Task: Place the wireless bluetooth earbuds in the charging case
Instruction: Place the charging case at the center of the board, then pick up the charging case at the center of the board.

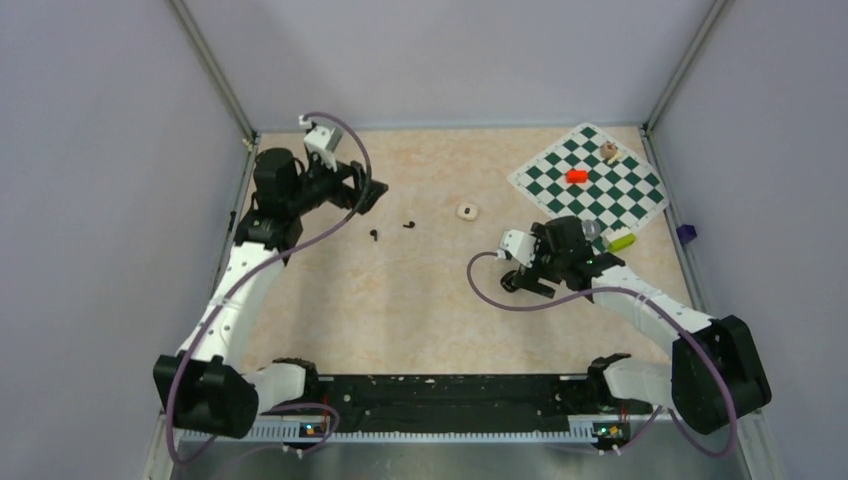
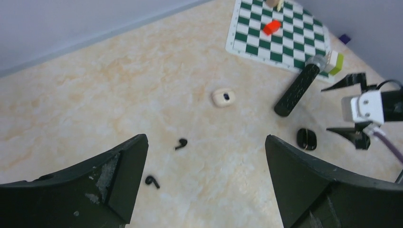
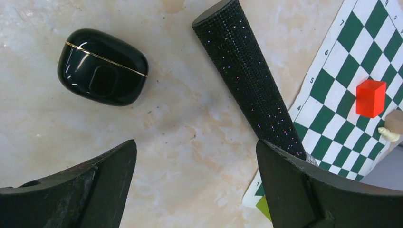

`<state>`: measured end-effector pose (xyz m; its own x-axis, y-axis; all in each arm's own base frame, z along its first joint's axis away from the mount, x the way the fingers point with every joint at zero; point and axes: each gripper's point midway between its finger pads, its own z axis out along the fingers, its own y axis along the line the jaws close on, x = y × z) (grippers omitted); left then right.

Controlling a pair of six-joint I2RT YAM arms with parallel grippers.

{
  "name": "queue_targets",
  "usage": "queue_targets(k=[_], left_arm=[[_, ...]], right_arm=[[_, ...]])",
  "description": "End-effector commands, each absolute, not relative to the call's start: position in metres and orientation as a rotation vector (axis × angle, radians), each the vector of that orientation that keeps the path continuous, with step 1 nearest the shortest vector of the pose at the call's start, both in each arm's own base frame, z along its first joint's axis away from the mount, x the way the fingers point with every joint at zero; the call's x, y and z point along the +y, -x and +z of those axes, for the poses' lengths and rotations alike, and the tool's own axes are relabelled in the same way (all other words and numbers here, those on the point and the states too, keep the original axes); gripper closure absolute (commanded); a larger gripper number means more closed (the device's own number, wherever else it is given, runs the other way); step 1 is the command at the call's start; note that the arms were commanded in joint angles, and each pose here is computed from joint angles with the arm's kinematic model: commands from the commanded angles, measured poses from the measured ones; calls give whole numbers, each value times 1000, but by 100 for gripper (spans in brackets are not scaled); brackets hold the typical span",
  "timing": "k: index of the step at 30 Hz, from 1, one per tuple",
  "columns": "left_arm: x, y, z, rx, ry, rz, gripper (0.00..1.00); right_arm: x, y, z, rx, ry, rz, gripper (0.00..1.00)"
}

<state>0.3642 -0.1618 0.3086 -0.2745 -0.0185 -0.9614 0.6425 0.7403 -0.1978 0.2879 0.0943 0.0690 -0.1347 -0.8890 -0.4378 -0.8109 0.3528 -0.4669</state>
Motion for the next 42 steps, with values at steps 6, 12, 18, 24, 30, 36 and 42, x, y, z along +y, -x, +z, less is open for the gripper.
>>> queue_targets(k=[6, 12, 18, 24, 30, 36, 42], left_arm=[[-132, -335, 261, 1765, -502, -636, 1], [-137, -339, 257, 1764, -493, -680, 1], [-137, -342, 248, 1777, -491, -685, 1], [-134, -335, 246, 1746, -502, -669, 1], [-140, -323, 251, 1706, -541, -708, 1], [-147, -323, 252, 1697, -562, -756, 1], [-148, -321, 246, 1710, -568, -760, 1]], right_arm=[[127, -291, 60, 1791, 1574, -236, 7], [175, -292, 57, 1618, 1598, -277, 9], [241, -305, 81, 1473, 1550, -250, 15], [279, -318, 105, 1650, 1518, -81, 22], [244, -293, 132, 1863, 1376, 338, 23], [191, -274, 118, 1977, 1344, 460, 23], [170, -278, 104, 2114, 1232, 649, 26]])
